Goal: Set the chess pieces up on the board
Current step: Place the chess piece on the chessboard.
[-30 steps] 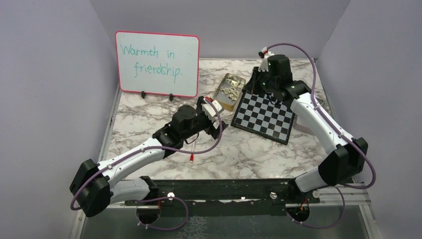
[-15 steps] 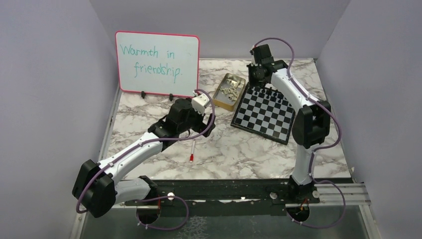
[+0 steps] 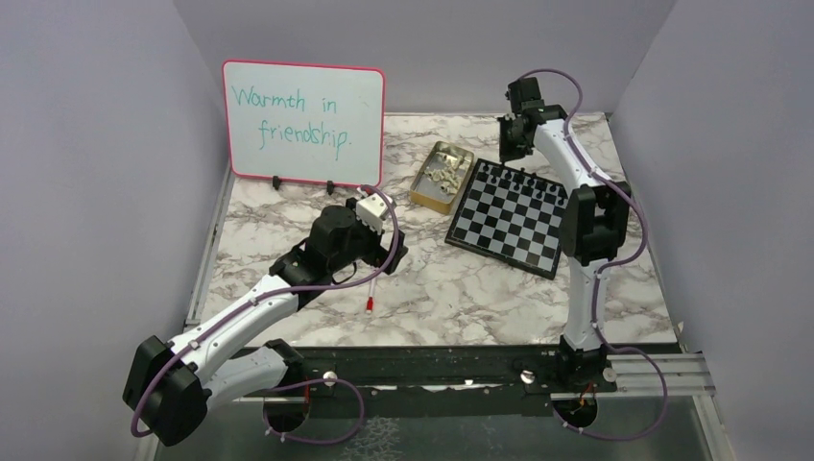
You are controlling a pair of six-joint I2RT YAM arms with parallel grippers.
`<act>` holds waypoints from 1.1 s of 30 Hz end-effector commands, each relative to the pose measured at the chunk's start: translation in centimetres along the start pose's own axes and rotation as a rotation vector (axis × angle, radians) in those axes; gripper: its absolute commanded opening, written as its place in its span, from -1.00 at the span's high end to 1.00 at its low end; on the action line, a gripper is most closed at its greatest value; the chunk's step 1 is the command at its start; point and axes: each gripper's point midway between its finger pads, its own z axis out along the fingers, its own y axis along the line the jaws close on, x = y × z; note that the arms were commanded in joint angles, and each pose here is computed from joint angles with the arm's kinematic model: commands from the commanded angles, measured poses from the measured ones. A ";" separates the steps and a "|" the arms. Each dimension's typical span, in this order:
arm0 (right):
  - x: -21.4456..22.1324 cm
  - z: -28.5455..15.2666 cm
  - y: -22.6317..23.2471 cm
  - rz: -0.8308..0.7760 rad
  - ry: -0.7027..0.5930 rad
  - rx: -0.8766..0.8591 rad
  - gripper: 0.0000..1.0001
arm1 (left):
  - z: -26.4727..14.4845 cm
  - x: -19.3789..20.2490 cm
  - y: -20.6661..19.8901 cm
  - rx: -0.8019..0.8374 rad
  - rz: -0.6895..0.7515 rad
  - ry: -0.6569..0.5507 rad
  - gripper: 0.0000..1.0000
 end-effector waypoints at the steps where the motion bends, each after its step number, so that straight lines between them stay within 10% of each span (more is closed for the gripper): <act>1: -0.1 0.9 0.4 -0.017 0.019 -0.005 0.99 | -0.3 -1.2 0.3 -0.019 0.018 -0.049 -0.98; 33: -0.1 6.5 -1.3 -0.007 0.052 0.030 0.96 | -0.4 -1.1 0.0 -0.007 0.022 -0.057 -0.98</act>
